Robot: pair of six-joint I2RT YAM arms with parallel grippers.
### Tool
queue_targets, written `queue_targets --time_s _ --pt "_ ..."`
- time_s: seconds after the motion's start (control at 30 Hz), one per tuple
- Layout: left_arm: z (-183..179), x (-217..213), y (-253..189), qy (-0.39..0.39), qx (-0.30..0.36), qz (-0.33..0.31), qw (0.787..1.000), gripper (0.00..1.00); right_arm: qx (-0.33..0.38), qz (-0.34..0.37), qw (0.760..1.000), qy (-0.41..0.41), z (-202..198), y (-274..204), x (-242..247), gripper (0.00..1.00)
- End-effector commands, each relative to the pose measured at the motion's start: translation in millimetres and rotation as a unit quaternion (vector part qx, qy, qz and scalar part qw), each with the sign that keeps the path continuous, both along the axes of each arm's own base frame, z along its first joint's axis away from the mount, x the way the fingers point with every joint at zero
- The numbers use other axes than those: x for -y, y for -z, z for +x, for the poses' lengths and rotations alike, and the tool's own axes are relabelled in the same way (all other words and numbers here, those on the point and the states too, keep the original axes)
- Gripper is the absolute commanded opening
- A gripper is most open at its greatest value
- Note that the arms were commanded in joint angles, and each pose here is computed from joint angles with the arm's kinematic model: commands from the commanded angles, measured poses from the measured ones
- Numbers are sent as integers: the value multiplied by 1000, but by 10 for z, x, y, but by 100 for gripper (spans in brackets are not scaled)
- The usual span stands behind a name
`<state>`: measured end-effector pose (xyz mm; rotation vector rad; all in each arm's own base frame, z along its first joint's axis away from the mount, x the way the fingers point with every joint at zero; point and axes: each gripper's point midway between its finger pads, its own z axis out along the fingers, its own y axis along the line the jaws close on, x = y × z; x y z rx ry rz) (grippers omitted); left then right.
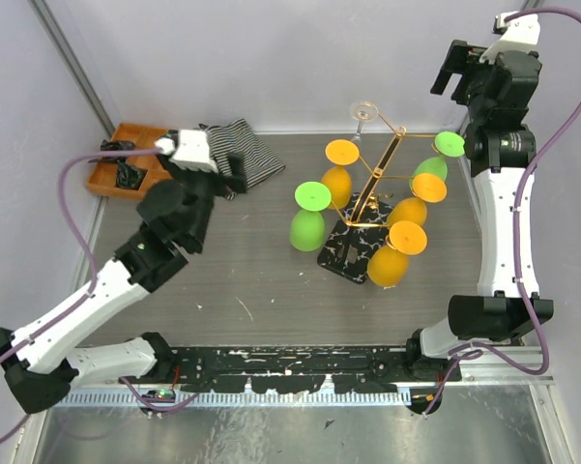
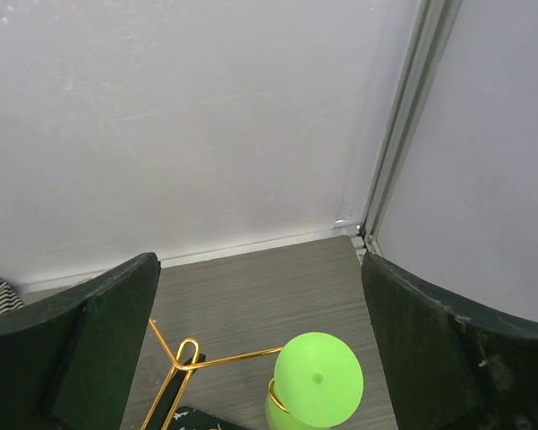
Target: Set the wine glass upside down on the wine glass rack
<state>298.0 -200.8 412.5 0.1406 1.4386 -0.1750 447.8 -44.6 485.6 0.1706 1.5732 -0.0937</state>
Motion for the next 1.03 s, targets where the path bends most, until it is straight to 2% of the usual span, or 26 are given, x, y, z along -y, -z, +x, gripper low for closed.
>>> queue_targets --time_s 0.0,0.2,0.33,0.57,1.0 --pt "150 -353 -167 -12 -29 -49 998 98 69 17 997 39 -228 -455 116 100" --pt "319 -457 -44 -22 -71 -72 995 98 113 23 992 47 -360 -683 114 100" --pt "312 -395 35 -10 -81 -89 993 98 133 23 987 89 -480 -778 223 100" --pt "312 -398 32 -11 -84 -88 993 98 123 12 987 107 -471 -735 190 100" --pt "291 -443 54 -18 -84 -87 993 98 115 3 989 91 -424 -696 75 100"
